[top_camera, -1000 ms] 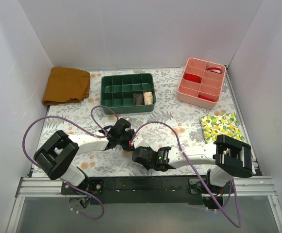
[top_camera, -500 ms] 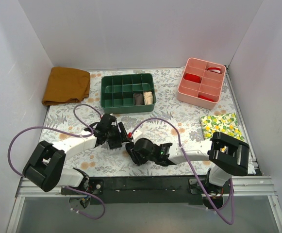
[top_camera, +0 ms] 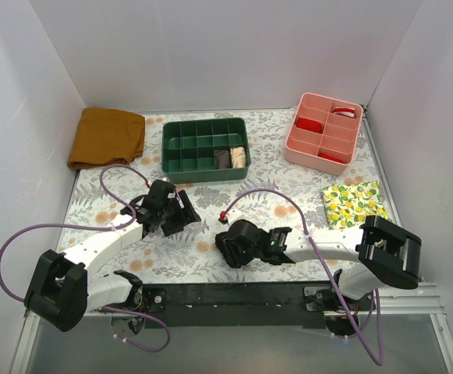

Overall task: Roll the underwear
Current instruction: Roll the underwear to the center of the board.

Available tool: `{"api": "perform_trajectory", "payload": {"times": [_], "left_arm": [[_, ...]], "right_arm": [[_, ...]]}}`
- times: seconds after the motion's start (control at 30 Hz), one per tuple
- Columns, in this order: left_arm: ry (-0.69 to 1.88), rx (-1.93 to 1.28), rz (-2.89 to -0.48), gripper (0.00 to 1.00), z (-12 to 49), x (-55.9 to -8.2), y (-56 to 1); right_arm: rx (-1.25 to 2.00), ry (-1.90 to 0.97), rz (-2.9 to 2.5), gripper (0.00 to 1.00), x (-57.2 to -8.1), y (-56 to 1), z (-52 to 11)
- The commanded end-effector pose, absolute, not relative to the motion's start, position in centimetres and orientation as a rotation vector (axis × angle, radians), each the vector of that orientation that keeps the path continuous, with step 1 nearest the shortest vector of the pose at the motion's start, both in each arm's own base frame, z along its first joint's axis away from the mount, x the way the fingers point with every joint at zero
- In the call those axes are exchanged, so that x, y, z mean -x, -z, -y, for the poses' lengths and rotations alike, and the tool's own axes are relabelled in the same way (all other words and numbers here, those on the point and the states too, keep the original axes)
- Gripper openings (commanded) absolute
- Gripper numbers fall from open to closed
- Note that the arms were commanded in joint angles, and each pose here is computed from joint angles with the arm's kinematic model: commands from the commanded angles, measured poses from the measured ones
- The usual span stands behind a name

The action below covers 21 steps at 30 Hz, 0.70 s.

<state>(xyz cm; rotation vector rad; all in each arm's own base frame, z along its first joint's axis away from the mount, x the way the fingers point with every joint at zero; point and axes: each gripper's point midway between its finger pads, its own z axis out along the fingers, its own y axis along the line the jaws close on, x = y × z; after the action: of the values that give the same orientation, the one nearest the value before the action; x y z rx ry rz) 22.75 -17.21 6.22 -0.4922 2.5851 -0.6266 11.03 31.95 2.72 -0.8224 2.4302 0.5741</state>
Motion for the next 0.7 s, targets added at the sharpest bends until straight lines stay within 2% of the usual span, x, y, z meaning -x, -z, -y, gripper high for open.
{"api": "perform_trajectory", "payload": {"times": [0.0,0.67], "left_arm": [[0.611,0.513,-2.503,0.68,16.5,-23.8,-8.7],[0.582,0.525,-2.505,0.68,15.6,-23.8,-8.5]], "right_arm": [[0.863,-0.338,-2.586,0.01,-10.4,-0.8,-26.5],[0.732,-0.289,-2.475,0.01,-15.9,-6.8,-27.1]]}}
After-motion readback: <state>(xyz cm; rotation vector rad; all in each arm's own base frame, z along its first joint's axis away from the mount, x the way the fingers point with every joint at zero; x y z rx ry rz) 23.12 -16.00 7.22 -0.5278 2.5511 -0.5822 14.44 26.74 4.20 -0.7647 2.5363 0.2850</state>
